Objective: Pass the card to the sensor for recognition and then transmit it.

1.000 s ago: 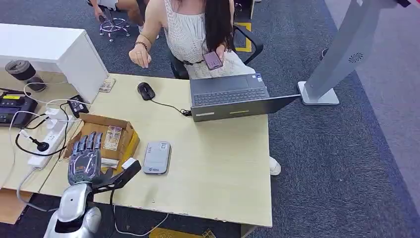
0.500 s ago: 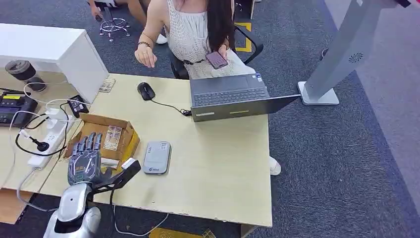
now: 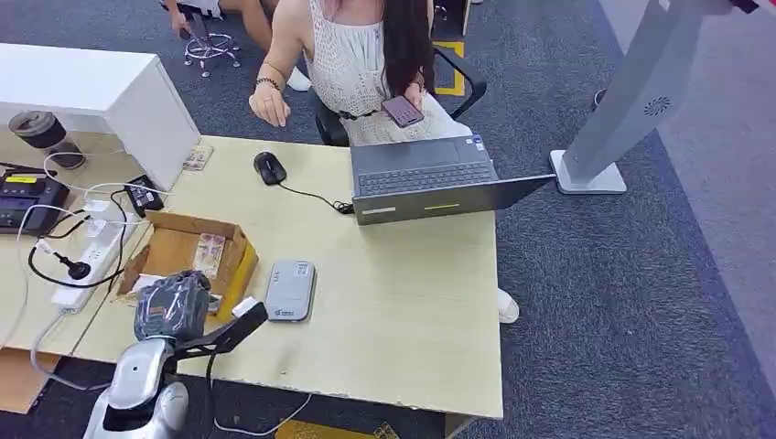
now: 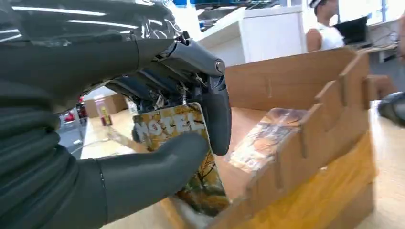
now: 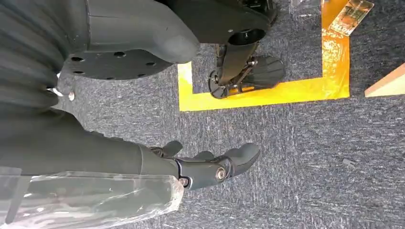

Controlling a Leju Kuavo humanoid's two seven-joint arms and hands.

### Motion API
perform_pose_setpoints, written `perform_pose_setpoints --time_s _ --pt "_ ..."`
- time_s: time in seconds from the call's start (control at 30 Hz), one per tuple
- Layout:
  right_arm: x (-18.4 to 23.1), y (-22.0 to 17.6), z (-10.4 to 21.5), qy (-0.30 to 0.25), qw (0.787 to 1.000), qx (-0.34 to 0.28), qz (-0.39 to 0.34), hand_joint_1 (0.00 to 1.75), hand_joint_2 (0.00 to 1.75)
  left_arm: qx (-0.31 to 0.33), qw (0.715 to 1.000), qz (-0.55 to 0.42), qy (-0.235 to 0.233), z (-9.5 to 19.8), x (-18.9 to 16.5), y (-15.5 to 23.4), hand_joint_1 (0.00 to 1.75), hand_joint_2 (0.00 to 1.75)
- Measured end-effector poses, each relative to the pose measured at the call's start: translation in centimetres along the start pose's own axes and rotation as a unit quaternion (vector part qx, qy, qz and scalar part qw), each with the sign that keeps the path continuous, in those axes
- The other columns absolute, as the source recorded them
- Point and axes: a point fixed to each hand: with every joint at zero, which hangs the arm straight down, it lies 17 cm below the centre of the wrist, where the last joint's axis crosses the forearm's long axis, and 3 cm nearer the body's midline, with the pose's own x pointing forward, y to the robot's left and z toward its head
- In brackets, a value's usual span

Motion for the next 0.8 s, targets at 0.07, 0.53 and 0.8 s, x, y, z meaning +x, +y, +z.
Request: perform_pose_setpoints --time_s 0.07,0.53,0.8 --pt "-0.01 0.00 0.00 0.000 1.000 0.000 0.000 0.00 1.75 0.000 1.000 0.001 0.001 0.00 -0.02 0.01 1.75 1.75" --pt "-0.04 -0.01 0.00 0.000 1.000 0.000 0.001 0.00 1.75 0.004 1.000 0.008 0.002 -0.01 -0.04 0.21 1.75 1.75" --pt "-0.06 0.02 0.01 0.000 1.000 0.001 0.006 0.00 1.75 0.007 1.000 0.010 0.002 -0.03 -0.03 0.39 1.75 1.75"
